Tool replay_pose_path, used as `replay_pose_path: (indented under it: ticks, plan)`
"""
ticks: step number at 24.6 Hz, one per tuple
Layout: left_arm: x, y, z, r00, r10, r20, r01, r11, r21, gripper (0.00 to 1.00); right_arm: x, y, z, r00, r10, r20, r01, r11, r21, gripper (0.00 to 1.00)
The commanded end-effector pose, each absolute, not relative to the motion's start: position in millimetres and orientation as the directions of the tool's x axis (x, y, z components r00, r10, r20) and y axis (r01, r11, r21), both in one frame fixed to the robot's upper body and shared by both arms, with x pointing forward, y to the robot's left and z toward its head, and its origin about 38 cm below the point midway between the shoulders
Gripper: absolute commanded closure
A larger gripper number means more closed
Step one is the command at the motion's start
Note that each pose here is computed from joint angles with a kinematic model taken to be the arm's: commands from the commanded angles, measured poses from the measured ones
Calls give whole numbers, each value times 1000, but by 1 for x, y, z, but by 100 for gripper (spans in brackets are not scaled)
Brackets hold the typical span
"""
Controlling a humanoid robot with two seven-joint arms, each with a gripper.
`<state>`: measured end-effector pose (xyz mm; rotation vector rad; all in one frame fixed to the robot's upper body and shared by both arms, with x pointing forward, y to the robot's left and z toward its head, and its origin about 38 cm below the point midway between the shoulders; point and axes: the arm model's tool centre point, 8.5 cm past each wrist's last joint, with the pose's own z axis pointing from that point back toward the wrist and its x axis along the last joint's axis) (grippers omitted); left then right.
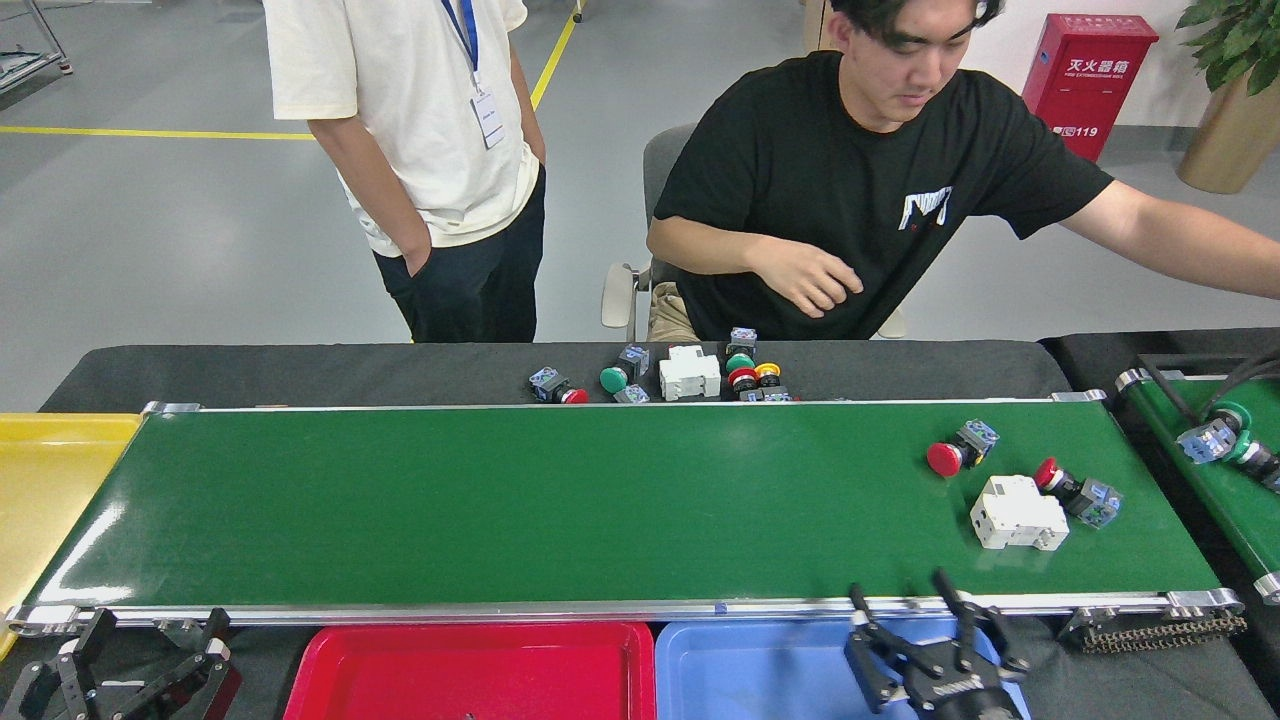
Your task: Pick switch part from conveyor to tray
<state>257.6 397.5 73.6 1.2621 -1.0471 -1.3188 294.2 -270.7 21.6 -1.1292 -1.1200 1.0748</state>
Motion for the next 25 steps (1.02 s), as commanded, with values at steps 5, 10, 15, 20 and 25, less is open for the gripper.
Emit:
replay_pose_path:
  ticks: [5, 10, 15, 20, 25]
  plan:
    - [259, 400, 78, 37, -988, -148, 77, -145, 986, 0, 329, -289, 41, 198, 974, 107, -22, 113, -993, 2]
    - [259, 399, 79, 32, -988, -150, 75, -147, 986, 0, 349, -290, 44, 199, 976, 88, -37, 98, -995, 2]
    - [261, 398, 80, 27, -988, -153, 72, -151, 986, 0, 369, -272, 40, 166, 982, 88, -53, 98, -994, 2]
    - [263, 397, 81, 25, -988, -151, 68, -149, 987, 0, 385, -256, 41, 141, 985, 101, -63, 111, -992, 2]
    - [264, 396, 82, 23, -988, -152, 63, -150, 987, 0, 404, -248, 29, 129, 985, 114, -100, 127, -987, 2]
